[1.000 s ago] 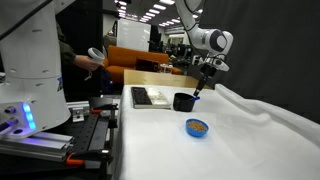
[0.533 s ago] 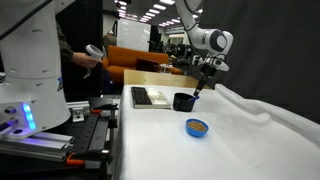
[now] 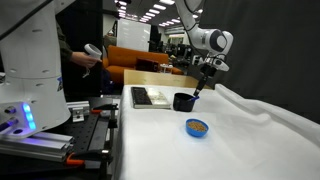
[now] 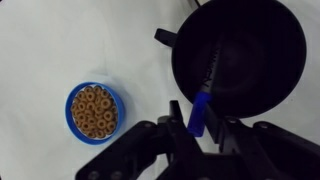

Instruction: Take the pen out of the black cup and put it on the table

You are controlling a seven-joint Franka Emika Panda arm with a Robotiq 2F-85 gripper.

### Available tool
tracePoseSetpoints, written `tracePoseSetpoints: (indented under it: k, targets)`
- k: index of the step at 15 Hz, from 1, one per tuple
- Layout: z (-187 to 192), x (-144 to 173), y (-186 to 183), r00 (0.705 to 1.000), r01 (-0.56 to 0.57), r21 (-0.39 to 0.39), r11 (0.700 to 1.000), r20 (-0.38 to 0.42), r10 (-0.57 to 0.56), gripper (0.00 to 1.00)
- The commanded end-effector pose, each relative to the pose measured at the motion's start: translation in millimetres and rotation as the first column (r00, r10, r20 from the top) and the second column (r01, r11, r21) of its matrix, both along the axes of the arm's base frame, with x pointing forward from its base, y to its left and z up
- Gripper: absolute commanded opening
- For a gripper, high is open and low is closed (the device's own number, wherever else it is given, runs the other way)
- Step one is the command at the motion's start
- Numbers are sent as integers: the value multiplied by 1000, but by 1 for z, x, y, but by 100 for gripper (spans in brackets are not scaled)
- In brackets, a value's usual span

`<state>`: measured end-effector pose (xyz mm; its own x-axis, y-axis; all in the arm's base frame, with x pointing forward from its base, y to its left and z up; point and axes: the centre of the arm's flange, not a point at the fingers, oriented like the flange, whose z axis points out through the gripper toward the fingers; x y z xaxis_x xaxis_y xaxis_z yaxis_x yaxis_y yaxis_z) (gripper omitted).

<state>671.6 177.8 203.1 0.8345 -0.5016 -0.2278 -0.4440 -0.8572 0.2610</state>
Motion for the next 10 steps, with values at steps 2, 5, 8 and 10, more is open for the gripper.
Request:
tracePoseSetpoints:
  k: [2,5,8,10]
  targets:
    - [0,0,0,1000,0,0,1000,0,0,32]
    - [0,0,0,1000,0,0,1000,0,0,57]
    - [2,-1,2,1000,-11,-1,1000,1,11,70]
    - [1,-1,4,1000,-7,0,1000,1,7,84]
